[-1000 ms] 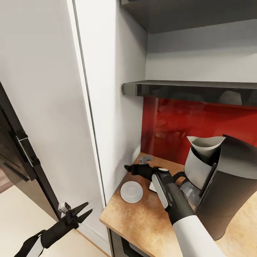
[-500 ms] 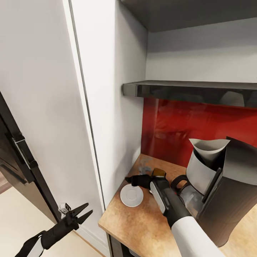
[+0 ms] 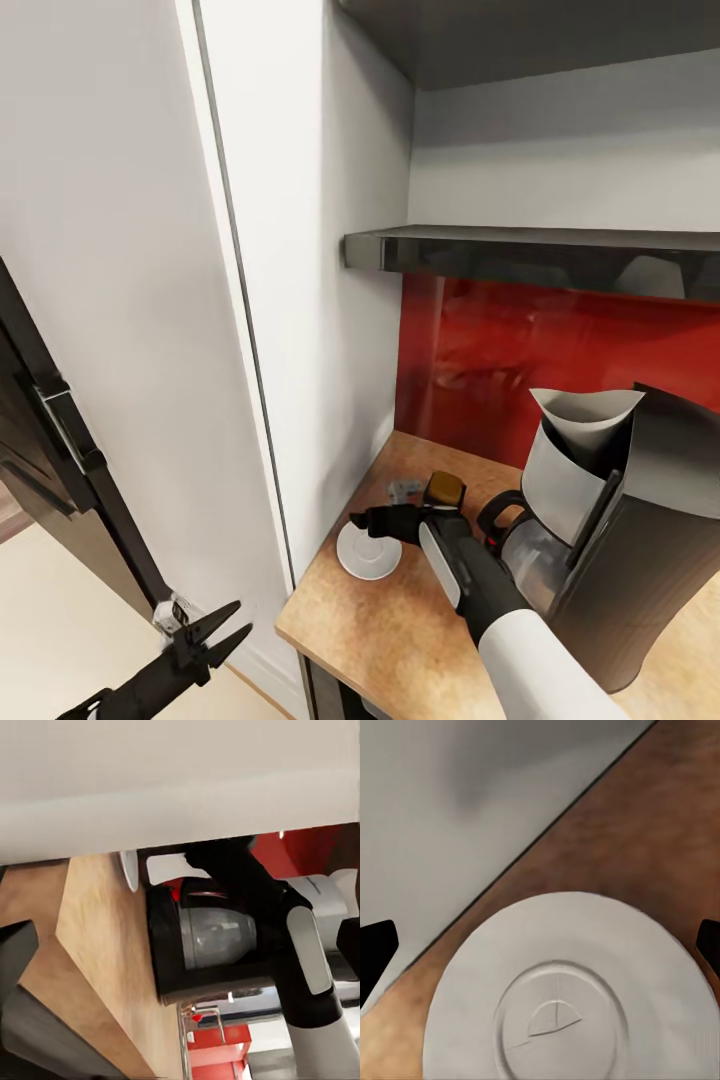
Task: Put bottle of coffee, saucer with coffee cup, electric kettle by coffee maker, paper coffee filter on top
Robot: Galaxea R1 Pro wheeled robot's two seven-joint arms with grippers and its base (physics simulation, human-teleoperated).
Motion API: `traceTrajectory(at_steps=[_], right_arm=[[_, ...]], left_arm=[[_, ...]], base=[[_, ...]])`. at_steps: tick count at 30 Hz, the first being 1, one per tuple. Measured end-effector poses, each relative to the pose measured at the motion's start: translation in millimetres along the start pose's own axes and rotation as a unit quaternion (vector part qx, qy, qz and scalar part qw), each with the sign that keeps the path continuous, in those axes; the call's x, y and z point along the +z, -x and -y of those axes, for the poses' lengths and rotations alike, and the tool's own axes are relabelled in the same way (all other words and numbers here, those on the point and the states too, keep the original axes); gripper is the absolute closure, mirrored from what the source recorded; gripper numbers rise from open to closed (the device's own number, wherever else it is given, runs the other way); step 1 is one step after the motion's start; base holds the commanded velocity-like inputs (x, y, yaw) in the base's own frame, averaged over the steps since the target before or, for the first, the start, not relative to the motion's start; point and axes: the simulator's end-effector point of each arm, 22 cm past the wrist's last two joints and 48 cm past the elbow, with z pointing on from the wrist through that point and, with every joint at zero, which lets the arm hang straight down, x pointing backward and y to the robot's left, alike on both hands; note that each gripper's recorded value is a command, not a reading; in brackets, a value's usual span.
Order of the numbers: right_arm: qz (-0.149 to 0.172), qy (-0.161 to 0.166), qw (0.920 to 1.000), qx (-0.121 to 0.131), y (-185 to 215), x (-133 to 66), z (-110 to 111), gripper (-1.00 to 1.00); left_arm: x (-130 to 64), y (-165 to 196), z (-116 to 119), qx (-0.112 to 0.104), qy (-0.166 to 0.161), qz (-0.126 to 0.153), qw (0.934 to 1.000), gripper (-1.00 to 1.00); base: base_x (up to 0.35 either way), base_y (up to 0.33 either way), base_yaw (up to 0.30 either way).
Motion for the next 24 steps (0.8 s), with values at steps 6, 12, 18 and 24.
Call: traceTrajectory(at_steps=[6, 12, 18, 24], right_arm=[[0.003, 0.000, 1.0000, 0.003, -14.6, 8.8, 4.6, -1.00], [0.036, 0.000, 0.9993, -0.005, -4.1, 10.5, 5.0, -1.00], [0.055, -0.001, 0.9985, -0.010, -4.0, 13.7, 7.4, -1.00], [0.067, -0.006, 0.9976, -0.013, -16.7, 20.5, 13.1, -1.00]], left_arm=[[-1.6, -1.0, -1.0, -0.001, 0.001, 0.000, 1.0000, -1.00], [-1.7, -1.1, -1.1, -0.001, 0.001, 0.000, 1.0000, -1.00], [-1.6, -1.1, -1.1, -0.001, 0.001, 0.000, 1.0000, -1.00], [-1.6, -1.2, -1.2, -0.001, 0.002, 0.000, 1.0000, -1.00]], base=[[0.000, 0.000, 0.000], [0.000, 0.000, 0.000], [0.000, 0.000, 0.000], [0.000, 0.000, 0.000]])
